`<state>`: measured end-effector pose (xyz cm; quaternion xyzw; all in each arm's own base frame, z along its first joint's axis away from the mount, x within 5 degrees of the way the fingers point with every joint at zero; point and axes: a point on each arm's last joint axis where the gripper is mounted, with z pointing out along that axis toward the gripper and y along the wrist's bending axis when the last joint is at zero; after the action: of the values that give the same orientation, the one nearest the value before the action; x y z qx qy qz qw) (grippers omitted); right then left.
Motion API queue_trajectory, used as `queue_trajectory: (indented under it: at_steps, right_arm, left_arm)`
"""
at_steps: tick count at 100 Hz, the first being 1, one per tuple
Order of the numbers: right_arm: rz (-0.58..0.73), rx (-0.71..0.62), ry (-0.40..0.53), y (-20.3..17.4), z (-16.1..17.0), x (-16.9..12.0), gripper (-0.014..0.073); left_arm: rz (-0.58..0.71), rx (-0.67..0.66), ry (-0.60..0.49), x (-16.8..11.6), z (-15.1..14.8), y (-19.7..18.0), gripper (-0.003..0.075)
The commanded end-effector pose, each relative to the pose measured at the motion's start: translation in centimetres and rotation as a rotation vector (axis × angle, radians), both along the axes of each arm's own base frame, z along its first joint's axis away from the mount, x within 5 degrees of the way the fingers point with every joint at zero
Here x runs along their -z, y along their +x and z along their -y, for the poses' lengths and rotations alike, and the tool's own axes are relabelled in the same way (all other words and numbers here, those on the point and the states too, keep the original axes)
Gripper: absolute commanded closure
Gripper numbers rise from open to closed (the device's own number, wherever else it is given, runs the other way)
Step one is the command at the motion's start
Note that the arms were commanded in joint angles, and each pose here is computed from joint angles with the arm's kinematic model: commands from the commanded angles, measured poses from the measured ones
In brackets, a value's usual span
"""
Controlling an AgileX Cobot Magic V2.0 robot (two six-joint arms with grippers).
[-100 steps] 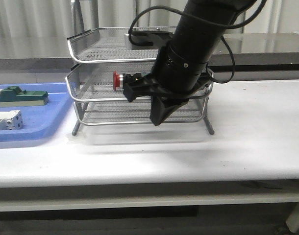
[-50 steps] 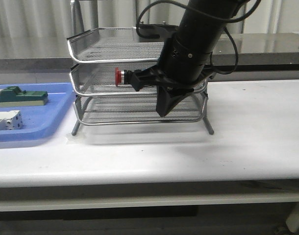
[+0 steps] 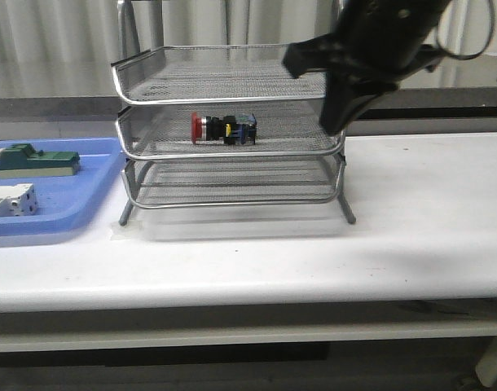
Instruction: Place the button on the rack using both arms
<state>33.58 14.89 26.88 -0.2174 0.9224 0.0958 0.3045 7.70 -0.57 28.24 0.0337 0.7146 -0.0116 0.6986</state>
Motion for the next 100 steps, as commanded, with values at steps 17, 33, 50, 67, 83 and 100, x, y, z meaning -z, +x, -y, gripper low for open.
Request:
queue_trajectory:
  at_steps: [17,33,50,67,83,100]
  right_arm:
    - [0.272,0.189,0.073,-4.2,7.5,-5.8,0.0659]
    - [0.367,0.282,0.086,-8.0,10.8,-6.8,0.0659]
    - [0.492,0.328,0.108,-12.2,12.3,-7.1,0.0659]
    - [0.596,0.334,0.134,-15.9,12.7,-6.8,0.0659]
    - [0.674,0.337,0.156,-19.1,13.1,-6.2,0.0659]
    - [0.765,0.334,0.182,-22.3,13.4,-6.1,0.0659]
  left_arm:
    - [0.086,-0.032,-0.025,-1.5,-0.3,0.0,0.0716]
    - [0.086,-0.032,-0.025,-1.5,-0.3,0.0,0.0716]
    - [0.086,-0.032,-0.025,-1.5,-0.3,0.0,0.0716]
    - [0.086,-0.032,-0.025,-1.5,-0.3,0.0,0.0716]
    - [0.086,-0.032,-0.025,-1.5,-0.3,0.0,0.0716]
    - [0.086,-0.032,-0.025,-1.5,-0.3,0.0,0.0716]
